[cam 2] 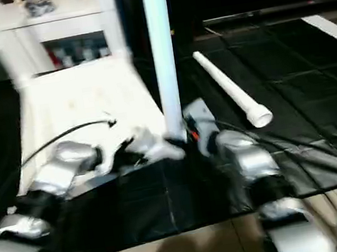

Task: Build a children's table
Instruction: Rotate leg to tighten

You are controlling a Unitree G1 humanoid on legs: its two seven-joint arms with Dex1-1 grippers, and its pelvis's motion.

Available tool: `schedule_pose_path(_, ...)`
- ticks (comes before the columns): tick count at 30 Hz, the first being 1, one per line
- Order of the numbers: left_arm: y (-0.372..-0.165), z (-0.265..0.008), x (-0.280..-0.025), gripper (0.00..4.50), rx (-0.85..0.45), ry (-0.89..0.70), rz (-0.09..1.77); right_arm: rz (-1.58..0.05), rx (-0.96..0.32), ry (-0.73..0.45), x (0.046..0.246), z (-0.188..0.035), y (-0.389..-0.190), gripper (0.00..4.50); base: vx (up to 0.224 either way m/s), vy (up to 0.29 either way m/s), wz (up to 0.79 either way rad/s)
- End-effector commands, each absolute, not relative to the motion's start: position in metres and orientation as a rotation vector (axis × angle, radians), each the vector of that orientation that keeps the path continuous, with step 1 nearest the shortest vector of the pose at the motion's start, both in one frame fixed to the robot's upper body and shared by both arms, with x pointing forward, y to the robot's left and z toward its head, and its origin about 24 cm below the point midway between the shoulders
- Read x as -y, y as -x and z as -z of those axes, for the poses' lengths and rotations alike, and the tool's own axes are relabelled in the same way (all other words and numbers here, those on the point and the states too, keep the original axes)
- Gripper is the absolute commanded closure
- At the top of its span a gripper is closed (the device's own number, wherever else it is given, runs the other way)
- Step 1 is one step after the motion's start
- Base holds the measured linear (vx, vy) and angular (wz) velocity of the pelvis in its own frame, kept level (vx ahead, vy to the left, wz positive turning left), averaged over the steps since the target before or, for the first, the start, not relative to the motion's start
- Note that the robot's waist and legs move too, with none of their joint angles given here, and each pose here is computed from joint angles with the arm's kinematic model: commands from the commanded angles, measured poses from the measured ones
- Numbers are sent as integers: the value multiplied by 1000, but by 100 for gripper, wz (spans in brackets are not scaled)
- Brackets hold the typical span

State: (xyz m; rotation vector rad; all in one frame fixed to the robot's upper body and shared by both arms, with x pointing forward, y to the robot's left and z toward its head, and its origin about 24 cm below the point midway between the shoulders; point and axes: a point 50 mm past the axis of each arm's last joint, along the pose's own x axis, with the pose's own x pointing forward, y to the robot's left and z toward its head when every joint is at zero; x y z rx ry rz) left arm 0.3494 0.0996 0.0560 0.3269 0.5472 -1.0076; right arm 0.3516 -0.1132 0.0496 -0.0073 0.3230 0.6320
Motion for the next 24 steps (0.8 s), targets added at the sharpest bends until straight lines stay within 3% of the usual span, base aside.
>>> schedule_pose_path(1,-357,-80,-71,450,-419,-289,975,-765,-379,-17,63,-39,-340,183,0,0,0)
schedule_pose_path(3,-356,-81,-62,450,-406,-304,976,-760,-353,-37,57,-43,-341,183,0,0,0)
schedule_pose_path(5,-354,-81,-60,450,-396,-334,998,-768,-335,-39,56,-46,-342,113,0,0,0)
schedule_pose_path(7,-353,-81,-59,450,-398,-337,1005,-760,-329,-41,57,-46,-342,111,0,0,0)
schedule_pose_path(14,-350,-79,-69,450,-408,-341,1028,-779,-297,-3,66,-46,-339,27,0,0,0)
schedule_pose_path(18,-344,-74,-87,450,-389,-372,1145,-826,-245,37,100,-50,-336,8,0,0,0)
schedule_pose_path(24,-335,-72,-102,450,-409,-429,1307,-963,-201,133,129,-61,-330,8,0,0,0)
